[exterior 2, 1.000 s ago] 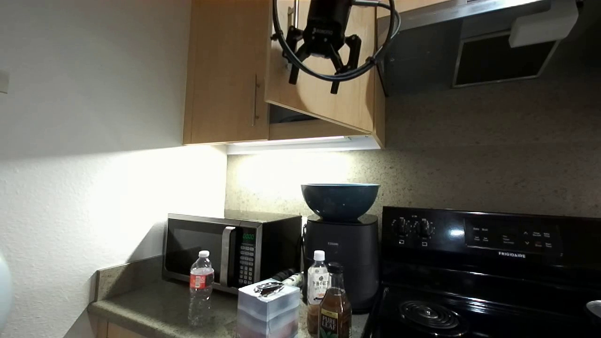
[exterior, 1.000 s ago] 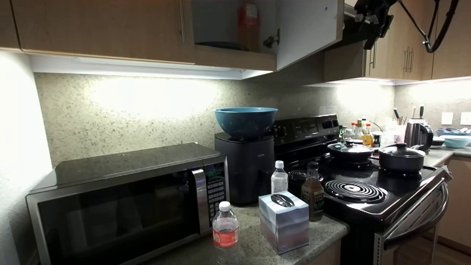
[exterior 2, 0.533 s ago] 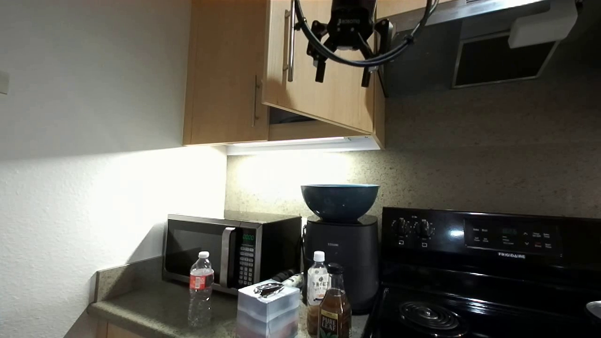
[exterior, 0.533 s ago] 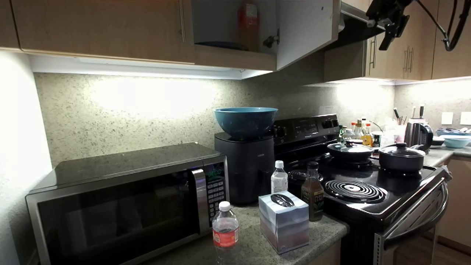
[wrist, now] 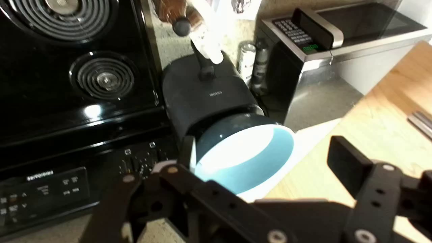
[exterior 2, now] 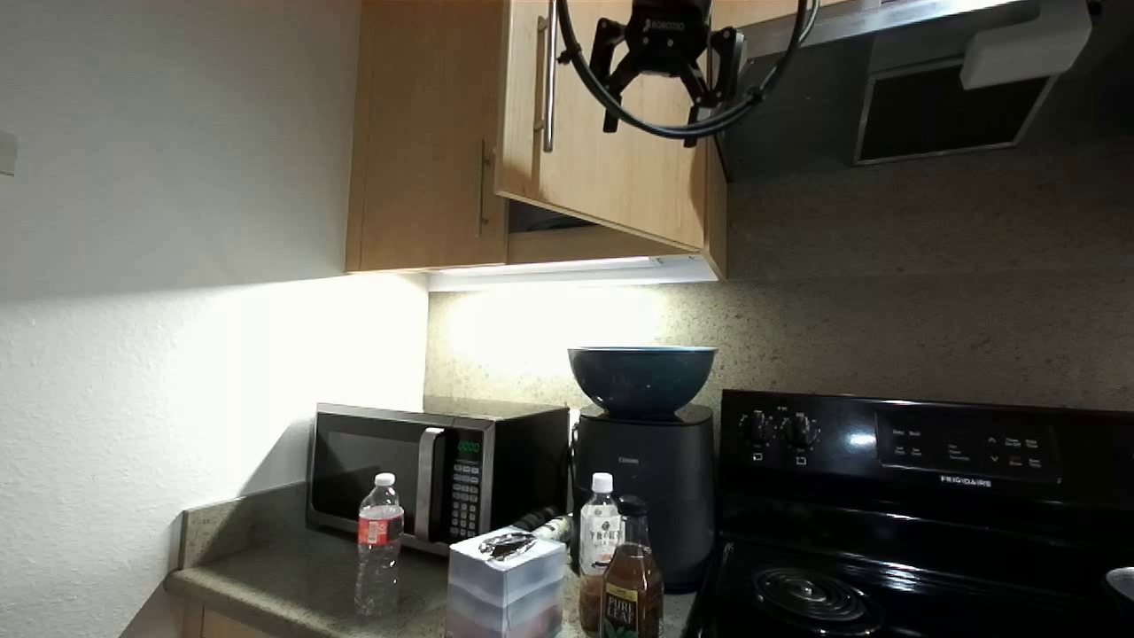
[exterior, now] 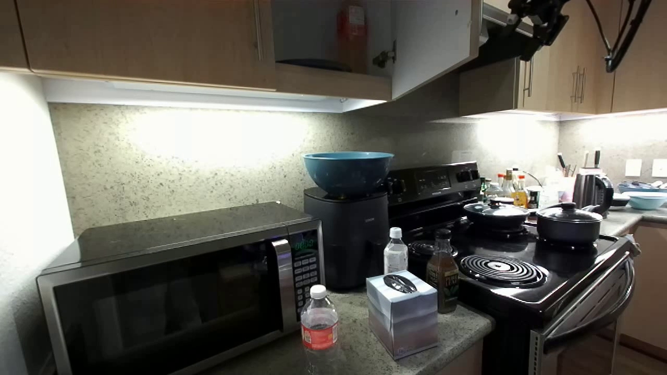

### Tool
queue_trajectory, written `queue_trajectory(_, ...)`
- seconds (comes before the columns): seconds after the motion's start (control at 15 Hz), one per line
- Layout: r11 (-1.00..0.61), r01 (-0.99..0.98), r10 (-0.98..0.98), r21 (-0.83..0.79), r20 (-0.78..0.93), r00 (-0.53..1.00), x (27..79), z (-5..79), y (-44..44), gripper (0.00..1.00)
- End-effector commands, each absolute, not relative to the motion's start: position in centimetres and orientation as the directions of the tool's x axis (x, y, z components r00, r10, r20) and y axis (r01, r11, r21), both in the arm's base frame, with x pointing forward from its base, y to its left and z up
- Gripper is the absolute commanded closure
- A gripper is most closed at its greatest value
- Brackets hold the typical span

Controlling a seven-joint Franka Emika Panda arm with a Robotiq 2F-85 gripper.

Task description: Close the drawer

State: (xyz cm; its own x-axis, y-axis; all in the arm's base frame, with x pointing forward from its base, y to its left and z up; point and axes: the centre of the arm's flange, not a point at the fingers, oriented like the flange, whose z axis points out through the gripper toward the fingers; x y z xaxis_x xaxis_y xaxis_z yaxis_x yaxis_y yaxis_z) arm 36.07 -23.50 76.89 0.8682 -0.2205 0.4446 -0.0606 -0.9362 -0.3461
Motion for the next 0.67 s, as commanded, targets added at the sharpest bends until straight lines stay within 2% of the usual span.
queue_trajectory(0.0,-0.932,0.055,-0.176,-0.358,0.58,0.795,38.3,78.6,-22.9,0.0)
queue_trajectory(0.6,-0.835,0.315,-0.086,-0.451,0.673,0.735,42.5,79.7,-18.8,0.0)
